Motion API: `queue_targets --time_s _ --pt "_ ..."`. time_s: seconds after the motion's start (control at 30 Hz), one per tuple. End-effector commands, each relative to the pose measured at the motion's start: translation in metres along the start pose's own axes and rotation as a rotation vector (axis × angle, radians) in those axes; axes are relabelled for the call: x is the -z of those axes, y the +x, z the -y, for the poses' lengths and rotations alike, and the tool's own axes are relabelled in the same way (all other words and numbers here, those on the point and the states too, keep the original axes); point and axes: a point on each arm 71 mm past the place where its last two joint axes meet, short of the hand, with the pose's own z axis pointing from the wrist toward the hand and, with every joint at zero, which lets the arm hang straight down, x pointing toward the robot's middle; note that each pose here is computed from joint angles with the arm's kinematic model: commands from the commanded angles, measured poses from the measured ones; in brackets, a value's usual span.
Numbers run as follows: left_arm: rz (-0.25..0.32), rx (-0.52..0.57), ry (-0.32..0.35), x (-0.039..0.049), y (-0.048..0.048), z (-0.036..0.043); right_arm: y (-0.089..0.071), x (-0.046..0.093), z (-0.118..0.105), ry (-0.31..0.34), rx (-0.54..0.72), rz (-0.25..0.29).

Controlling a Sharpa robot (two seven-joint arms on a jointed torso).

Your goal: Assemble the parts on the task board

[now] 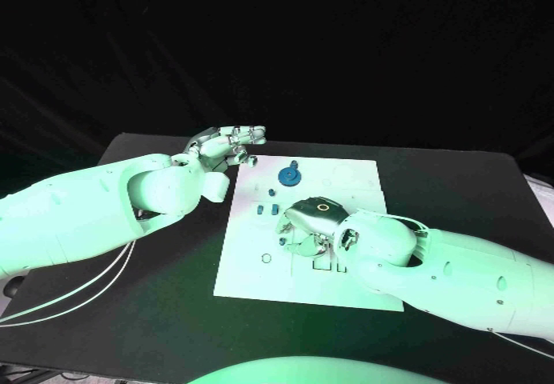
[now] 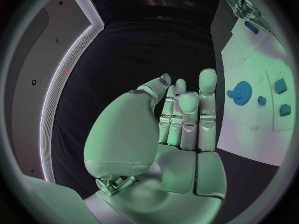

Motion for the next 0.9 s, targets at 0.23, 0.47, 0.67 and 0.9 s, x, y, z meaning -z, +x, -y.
queue_targets --time_s 0.23,0.47,0.67,0.9 --pt "-0.015 -0.001 0.002 -0.0005 0.0004 0.0001 -0.024 0.029 0.011 0.02 -0.058 0.141" --pt "-0.018 -0.001 -0.001 -0.0005 0.0007 -0.0003 -0.051 0.054 0.046 0.12 -0.037 0.124" --pt "-0.02 0.0 -0.003 -0.0006 0.0008 -0.0006 -0.059 0.066 0.072 0.199 0.029 0.066" --pt "-0.023 0.001 -0.001 -0.0008 0.0013 -0.0013 -0.058 0.065 0.083 0.232 0.083 0.018"
